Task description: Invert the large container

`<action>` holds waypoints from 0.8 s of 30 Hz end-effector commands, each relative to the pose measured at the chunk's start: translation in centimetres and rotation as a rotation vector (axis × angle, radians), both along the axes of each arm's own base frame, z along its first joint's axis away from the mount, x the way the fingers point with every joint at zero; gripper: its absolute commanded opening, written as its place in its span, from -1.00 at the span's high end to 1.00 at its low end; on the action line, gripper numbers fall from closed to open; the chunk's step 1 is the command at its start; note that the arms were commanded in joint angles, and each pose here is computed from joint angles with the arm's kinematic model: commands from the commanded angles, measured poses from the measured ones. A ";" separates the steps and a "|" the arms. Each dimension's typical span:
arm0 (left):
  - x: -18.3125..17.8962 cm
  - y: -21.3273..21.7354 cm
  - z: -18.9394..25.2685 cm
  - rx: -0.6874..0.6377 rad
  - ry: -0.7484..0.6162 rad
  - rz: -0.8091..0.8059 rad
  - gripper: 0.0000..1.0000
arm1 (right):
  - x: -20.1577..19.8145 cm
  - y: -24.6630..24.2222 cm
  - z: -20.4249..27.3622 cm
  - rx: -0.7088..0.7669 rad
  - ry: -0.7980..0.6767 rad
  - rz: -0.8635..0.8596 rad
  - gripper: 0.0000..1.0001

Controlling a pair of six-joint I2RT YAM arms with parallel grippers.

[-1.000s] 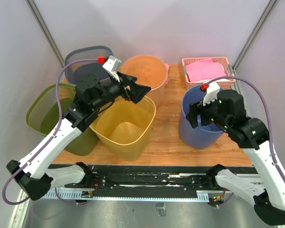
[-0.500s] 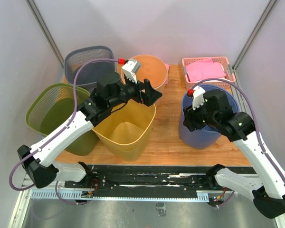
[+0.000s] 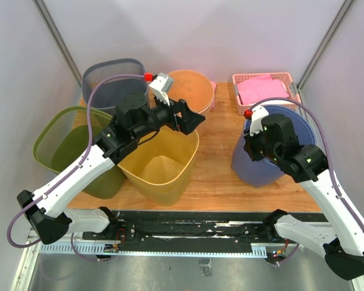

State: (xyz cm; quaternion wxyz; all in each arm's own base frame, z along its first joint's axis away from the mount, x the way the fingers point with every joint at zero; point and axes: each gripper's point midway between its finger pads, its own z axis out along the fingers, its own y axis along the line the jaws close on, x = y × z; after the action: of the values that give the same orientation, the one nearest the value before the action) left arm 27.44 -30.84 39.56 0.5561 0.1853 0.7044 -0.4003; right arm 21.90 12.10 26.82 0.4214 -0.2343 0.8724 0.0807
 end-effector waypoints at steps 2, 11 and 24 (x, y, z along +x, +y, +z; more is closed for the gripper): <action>-0.5 0.3 1.8 -0.060 -0.044 0.002 -0.98 | 2.6 0.4 7.3 0.192 -0.214 -0.131 0.99; -1.5 0.4 2.3 -0.083 -0.063 -0.031 -0.98 | 5.3 -0.4 15.5 0.554 -0.383 -0.219 0.99; -3.0 -1.9 1.4 -0.078 -0.018 -0.166 -0.98 | 7.6 -6.0 4.2 1.120 -0.015 -0.421 0.99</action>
State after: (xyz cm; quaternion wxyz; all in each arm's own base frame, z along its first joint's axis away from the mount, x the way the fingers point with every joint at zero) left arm 25.37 -31.36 40.47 0.5473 0.2080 0.6778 -0.4447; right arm 31.31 3.94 30.35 0.5287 0.2015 0.7487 0.3453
